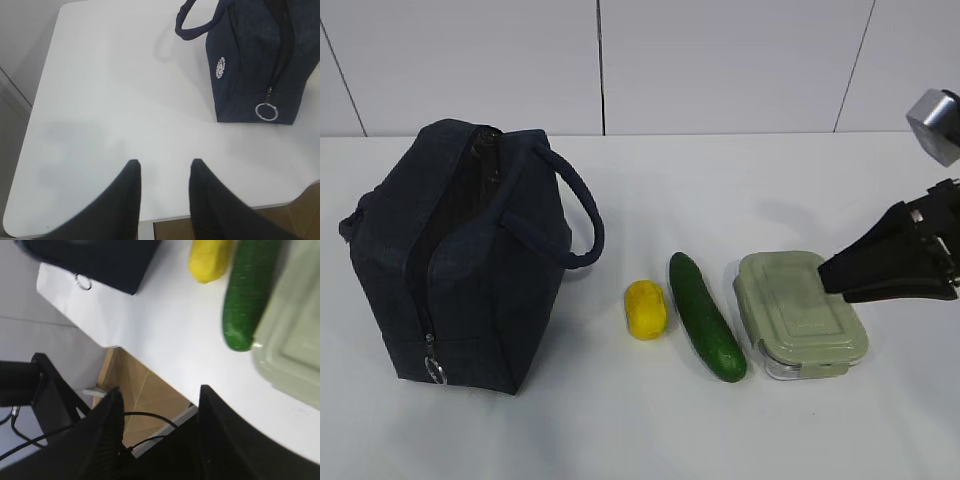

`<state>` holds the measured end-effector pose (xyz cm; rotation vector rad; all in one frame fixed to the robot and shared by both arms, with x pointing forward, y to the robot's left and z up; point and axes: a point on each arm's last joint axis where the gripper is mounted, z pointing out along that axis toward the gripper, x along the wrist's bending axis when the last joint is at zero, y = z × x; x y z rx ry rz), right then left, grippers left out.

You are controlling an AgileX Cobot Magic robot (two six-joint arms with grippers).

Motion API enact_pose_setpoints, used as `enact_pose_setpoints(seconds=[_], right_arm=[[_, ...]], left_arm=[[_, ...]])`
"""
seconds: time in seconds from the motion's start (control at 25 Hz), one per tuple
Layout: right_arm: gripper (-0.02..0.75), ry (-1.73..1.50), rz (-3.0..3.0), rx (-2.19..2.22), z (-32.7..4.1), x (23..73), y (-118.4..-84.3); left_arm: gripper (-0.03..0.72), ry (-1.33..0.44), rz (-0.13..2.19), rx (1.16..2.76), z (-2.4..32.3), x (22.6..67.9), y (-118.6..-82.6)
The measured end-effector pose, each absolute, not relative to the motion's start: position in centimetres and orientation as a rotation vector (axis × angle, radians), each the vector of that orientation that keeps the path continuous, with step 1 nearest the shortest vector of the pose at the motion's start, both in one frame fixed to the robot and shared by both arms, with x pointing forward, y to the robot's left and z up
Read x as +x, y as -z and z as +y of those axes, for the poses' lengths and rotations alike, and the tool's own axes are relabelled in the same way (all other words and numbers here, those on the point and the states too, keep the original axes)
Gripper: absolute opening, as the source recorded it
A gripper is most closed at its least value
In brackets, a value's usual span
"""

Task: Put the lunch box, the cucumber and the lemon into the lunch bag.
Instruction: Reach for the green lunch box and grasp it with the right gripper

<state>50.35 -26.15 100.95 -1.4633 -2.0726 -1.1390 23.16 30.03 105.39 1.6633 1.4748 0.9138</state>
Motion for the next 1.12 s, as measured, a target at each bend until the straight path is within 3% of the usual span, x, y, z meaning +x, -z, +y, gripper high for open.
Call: enact_pose_setpoints(seconds=[0.36, 0.8, 1.12], right_arm=[[0.369, 1.198, -2.018, -1.603, -30.6, 51.3, -99.9], [0.370, 1.073, -1.842, -1.651, -33.2, 55.2, -92.4], [0.486, 1.097, -1.843, -1.625, -33.4, 55.9, -90.9]], left_arm=[[0.237, -0.914, 1.475, 1.663, 30.0, 23.2, -105.4], [0.237, -0.914, 1.475, 1.663, 30.0, 23.2, -105.4], [0.237, -0.914, 1.475, 1.663, 30.0, 23.2, -105.4]])
